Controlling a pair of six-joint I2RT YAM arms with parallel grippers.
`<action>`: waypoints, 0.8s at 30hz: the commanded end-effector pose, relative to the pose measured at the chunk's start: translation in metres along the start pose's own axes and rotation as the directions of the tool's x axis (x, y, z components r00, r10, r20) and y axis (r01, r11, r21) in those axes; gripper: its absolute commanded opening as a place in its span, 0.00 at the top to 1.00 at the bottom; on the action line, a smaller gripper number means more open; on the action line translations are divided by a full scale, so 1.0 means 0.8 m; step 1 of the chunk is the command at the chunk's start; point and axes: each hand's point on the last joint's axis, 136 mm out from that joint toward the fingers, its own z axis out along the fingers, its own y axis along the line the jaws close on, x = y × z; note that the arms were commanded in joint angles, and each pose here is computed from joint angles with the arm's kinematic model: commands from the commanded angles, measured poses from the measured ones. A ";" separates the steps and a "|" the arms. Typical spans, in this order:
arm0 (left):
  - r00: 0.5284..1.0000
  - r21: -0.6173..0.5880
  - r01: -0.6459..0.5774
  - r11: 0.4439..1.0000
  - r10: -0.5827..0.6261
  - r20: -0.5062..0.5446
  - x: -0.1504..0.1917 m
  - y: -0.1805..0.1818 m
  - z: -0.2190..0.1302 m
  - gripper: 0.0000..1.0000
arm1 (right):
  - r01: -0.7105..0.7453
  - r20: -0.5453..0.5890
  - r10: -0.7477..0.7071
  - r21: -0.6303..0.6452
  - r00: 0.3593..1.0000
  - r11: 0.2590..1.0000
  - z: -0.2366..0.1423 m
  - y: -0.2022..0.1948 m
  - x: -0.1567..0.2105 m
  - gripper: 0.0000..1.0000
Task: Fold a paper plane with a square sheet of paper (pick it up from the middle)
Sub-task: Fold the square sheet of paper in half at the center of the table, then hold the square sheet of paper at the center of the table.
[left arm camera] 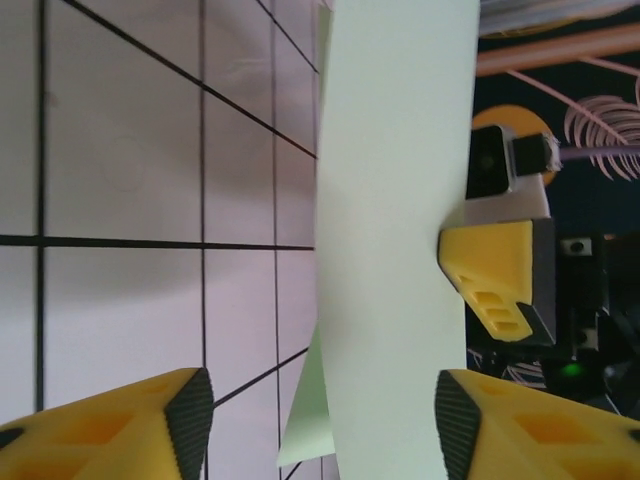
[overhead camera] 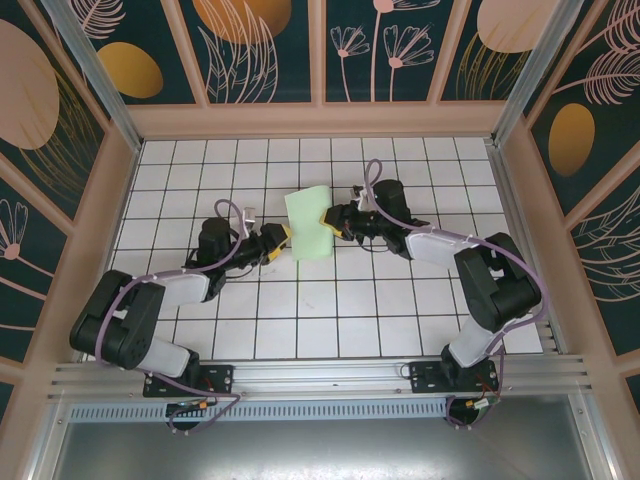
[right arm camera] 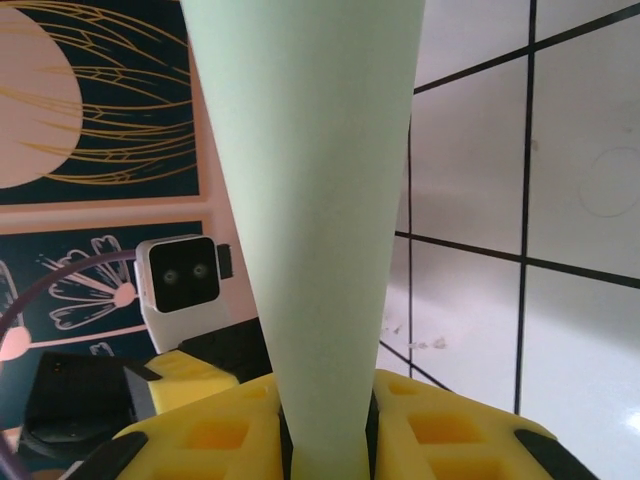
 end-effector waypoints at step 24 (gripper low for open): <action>0.997 0.164 -0.057 0.985 0.049 0.055 -0.018 -0.038 0.011 1.00 | -0.028 -0.031 0.034 0.184 0.999 0.983 0.017 -0.057 0.020 0.61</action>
